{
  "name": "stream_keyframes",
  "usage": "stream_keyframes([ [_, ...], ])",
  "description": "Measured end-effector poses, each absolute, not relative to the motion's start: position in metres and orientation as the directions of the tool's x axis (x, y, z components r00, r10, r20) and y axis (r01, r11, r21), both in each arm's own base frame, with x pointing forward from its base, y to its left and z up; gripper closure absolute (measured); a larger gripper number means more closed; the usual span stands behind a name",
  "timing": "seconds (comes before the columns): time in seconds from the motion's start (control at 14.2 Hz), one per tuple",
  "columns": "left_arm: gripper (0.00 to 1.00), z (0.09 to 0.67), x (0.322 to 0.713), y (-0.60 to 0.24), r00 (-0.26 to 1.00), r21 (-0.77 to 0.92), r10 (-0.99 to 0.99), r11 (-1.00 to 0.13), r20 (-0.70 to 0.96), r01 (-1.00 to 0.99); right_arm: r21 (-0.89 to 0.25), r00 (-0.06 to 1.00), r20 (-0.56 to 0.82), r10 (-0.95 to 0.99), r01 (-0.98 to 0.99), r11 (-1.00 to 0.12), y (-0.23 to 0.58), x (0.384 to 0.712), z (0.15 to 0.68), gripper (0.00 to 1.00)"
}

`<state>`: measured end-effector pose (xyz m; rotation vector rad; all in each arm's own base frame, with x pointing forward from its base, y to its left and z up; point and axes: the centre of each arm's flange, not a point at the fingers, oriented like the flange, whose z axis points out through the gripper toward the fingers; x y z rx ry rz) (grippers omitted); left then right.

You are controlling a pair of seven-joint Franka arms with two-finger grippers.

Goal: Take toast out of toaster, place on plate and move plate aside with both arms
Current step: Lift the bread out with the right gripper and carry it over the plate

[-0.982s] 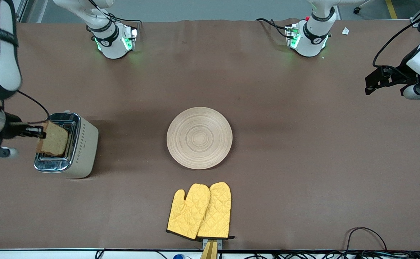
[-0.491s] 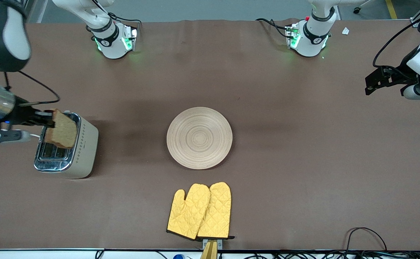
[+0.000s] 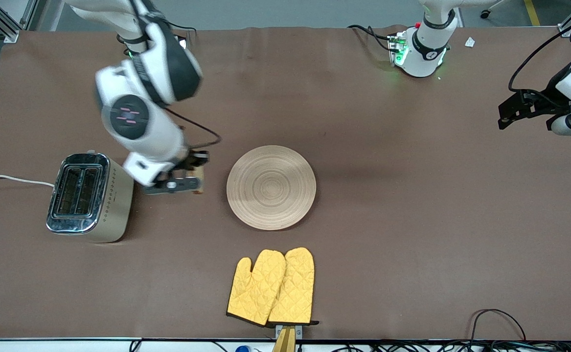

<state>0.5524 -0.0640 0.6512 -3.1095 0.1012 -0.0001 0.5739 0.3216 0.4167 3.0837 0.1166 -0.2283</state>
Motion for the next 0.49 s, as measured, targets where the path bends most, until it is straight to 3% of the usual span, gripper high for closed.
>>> stream_keyframes([
  [0.35, 0.00, 0.655, 0.552, -0.064, 0.998, -0.030, -0.065, -0.997, 0.007, -0.065, 0.075, 0.990, -0.119, -0.070, -0.062, -0.995, 0.388, 0.566, 0.340, 0.95],
  [0.49, 0.00, 0.656, 0.552, -0.064, 0.998, -0.030, -0.065, -0.997, 0.010, -0.065, 0.056, 0.988, -0.080, -0.129, -0.125, -0.991, 0.408, 0.563, 0.323, 0.90],
])
